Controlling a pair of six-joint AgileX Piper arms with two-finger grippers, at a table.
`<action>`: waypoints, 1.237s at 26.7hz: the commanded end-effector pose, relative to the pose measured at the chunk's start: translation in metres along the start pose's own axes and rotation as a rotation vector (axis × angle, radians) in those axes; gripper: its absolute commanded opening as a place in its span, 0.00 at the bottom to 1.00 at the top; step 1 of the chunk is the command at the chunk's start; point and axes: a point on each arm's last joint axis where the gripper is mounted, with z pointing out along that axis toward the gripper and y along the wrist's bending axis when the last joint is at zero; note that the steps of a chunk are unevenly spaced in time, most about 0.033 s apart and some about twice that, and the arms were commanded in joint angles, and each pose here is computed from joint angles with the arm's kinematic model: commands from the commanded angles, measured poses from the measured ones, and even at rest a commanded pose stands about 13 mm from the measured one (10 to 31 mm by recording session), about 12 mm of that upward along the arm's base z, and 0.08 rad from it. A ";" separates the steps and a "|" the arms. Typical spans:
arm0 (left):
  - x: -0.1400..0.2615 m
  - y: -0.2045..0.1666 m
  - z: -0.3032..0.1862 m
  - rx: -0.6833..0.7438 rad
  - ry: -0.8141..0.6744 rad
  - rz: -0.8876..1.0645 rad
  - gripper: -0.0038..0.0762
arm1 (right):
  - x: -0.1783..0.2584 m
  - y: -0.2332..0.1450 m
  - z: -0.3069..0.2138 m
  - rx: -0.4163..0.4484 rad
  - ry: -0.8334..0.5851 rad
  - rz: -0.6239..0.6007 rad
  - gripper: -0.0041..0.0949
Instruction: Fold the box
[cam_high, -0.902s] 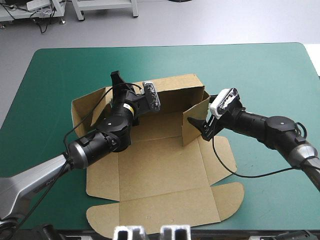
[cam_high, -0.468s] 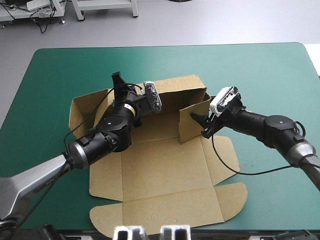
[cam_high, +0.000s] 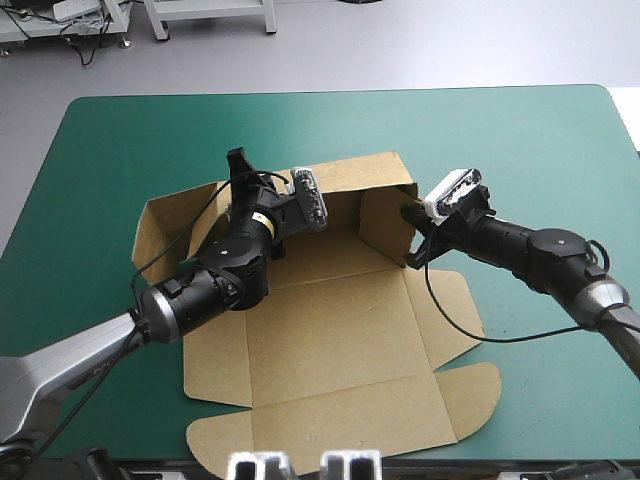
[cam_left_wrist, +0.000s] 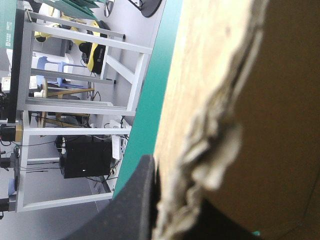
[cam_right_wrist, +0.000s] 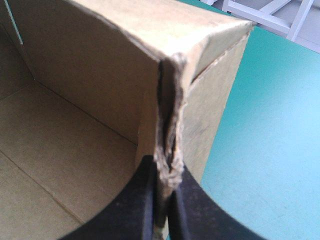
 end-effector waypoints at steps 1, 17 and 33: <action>-0.007 0.019 -0.014 -0.061 -0.062 -0.021 0.07 | -0.017 0.005 -0.007 -0.046 -0.069 -0.029 0.02; -0.019 0.006 -0.034 -0.026 -0.071 -0.029 0.94 | -0.015 -0.002 -0.006 0.028 -0.050 0.011 0.02; -0.066 0.046 -0.133 -0.031 -0.278 -0.045 0.07 | -0.057 -0.006 -0.021 -0.067 0.072 -0.081 0.02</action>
